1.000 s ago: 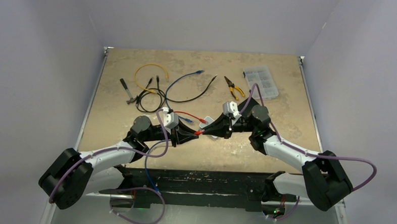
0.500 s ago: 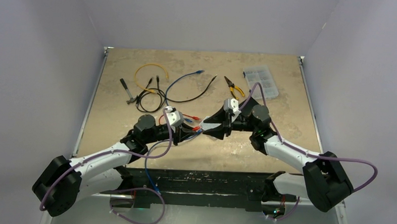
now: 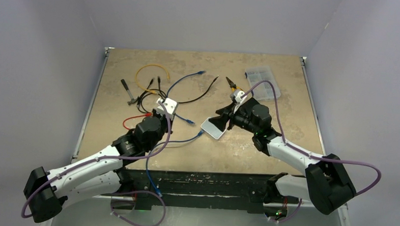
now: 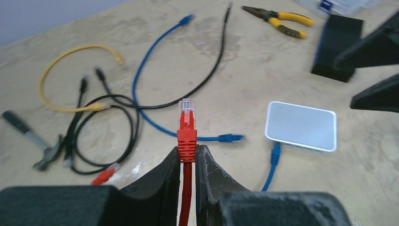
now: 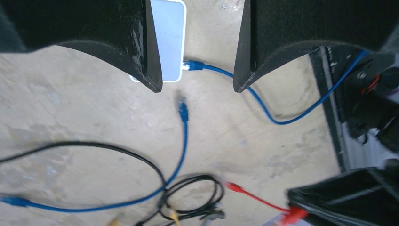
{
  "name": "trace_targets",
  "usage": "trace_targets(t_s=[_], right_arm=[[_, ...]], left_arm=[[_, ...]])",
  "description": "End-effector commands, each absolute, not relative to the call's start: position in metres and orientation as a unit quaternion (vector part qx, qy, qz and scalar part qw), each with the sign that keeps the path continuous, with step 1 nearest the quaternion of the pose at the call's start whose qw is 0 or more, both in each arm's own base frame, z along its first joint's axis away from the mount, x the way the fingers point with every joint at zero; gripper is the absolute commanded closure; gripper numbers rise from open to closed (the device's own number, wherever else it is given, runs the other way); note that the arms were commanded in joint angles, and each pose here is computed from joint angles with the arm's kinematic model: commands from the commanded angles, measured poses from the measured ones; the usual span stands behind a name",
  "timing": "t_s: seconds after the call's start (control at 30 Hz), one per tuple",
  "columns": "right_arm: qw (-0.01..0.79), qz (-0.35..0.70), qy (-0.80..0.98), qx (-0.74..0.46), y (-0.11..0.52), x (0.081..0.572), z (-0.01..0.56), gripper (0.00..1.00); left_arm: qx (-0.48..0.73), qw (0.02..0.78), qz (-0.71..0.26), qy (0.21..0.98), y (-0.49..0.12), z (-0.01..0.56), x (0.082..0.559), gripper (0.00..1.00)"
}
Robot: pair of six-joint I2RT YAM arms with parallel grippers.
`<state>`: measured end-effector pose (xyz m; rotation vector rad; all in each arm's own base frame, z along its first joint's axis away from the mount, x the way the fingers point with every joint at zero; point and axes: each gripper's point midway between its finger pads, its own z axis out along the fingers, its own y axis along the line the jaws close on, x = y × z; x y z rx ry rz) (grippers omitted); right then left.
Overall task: Insert the plug into the switch port
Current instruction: Insert the connector into the switch port.
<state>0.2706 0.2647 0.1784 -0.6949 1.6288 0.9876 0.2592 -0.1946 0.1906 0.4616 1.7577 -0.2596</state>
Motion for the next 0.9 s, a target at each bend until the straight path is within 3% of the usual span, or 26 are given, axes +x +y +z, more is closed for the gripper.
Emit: trace_targets(t_s=[0.0, 0.1, 0.53, 0.87], right_arm=[[0.551, 0.365, 0.719, -0.218, 0.247, 0.300, 0.180, 0.40], [0.544, 0.345, 0.740, -0.193, 0.240, 0.309, 0.171, 0.40], [0.435, 0.331, 0.832, -0.096, 0.212, 0.328, 0.099, 0.40], [0.385, 0.346, 0.849, -0.107, 0.218, 0.324, 0.069, 0.37]], left_arm=[[0.105, 0.624, 0.023, 0.774, -0.144, 0.210, 0.264, 1.00], [0.144, 0.599, 0.022, 0.787, -0.161, 0.193, 0.263, 1.00], [0.229, 0.526, -0.208, 0.792, -0.251, 0.110, 0.225, 1.00], [0.247, 0.502, -0.223, 0.798, -0.280, 0.077, 0.211, 1.00]])
